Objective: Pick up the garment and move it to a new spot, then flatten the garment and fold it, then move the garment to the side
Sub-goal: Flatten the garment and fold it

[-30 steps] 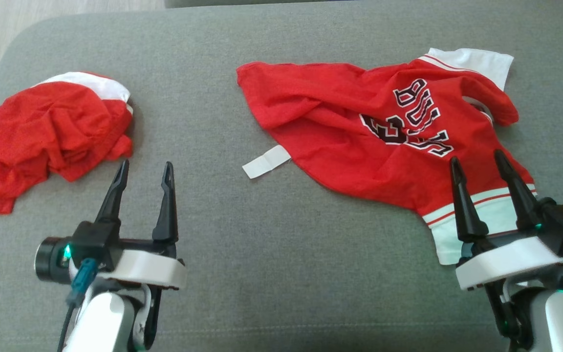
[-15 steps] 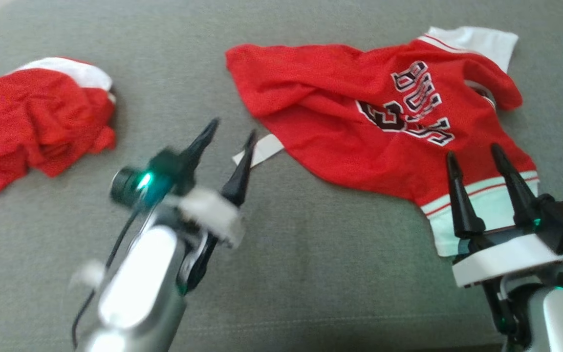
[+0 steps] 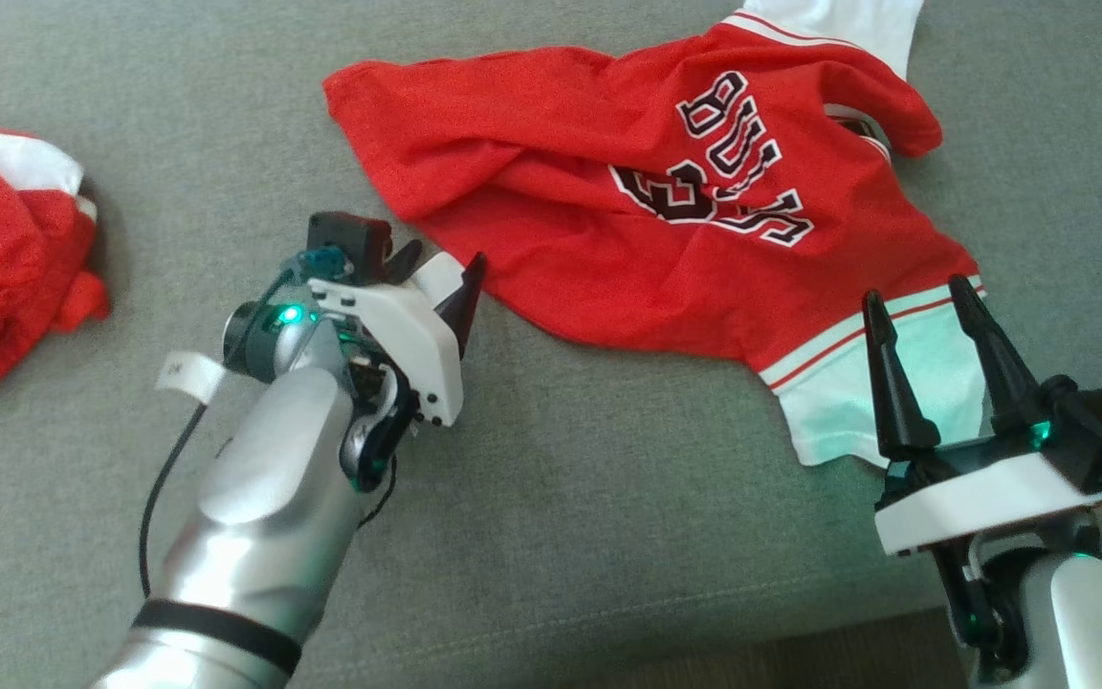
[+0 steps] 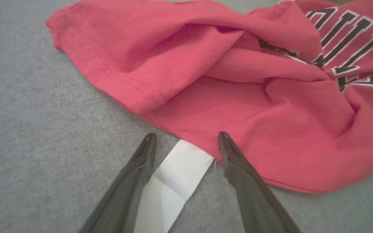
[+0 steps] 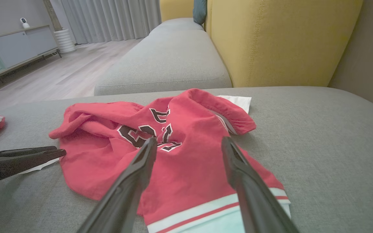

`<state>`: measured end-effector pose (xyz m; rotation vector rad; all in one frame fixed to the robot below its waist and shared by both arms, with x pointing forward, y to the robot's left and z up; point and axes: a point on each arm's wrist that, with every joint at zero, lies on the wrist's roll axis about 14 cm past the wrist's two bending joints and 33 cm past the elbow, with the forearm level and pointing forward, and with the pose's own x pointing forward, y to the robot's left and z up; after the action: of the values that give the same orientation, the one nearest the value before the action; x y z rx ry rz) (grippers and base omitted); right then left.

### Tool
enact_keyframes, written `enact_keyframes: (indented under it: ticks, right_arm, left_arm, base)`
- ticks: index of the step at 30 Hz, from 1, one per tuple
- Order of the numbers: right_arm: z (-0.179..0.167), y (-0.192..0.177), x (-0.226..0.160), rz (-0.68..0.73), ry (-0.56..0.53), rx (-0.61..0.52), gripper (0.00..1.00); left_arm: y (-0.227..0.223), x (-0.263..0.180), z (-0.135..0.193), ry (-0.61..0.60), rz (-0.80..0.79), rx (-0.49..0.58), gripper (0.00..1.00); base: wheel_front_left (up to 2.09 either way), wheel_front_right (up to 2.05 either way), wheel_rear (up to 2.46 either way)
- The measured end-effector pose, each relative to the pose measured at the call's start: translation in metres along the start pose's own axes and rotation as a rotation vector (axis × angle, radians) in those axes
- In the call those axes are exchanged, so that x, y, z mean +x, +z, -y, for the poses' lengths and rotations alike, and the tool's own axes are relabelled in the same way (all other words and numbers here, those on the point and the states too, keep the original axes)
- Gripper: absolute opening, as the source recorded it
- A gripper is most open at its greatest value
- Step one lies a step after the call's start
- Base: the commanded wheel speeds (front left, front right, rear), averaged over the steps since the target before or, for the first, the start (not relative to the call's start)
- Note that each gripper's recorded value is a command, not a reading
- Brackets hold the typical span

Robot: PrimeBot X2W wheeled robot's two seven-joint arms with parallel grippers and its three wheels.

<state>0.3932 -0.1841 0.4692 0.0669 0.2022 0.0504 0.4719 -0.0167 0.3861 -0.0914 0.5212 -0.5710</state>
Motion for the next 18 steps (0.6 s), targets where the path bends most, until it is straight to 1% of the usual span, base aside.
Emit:
enact_keyframes:
  ticks: [5,6,7,8,13,18]
  right_arm:
    - [0.004,-0.002,-0.002,-0.003,-0.016,0.011,1.0]
    - [0.005,-0.002,-0.002,-0.005,-0.019,0.011,1.0]
    - [0.006,-0.003,-0.003,-0.004,-0.022,0.011,1.0]
    - [0.007,-0.002,-0.003,-0.001,-0.026,0.011,1.0]
    - [0.011,-0.001,-0.004,0.006,-0.036,0.018,1.0]
    - [0.008,0.004,-0.003,0.022,-0.027,0.029,1.0]
  left_arm:
    - [-0.004,0.011,-0.003,0.002,-0.04,-0.022,1.0]
    - [-0.003,0.013,-0.003,0.001,-0.046,-0.024,0.82]
    - [-0.003,0.015,-0.002,-0.002,-0.049,-0.022,0.18]
    - [-0.001,0.017,-0.003,-0.001,-0.045,-0.019,0.0]
    - [0.006,0.015,-0.003,0.012,0.027,-0.005,0.0]
    - [0.008,-0.004,-0.011,0.062,0.122,-0.005,0.0]
  base:
    - [0.0,0.0,0.0]
    - [0.0,0.0,0.0]
    - [0.0,0.0,0.0]
    - [0.0,0.0,0.0]
    - [0.0,0.0,0.0]
    - [0.0,0.0,0.0]
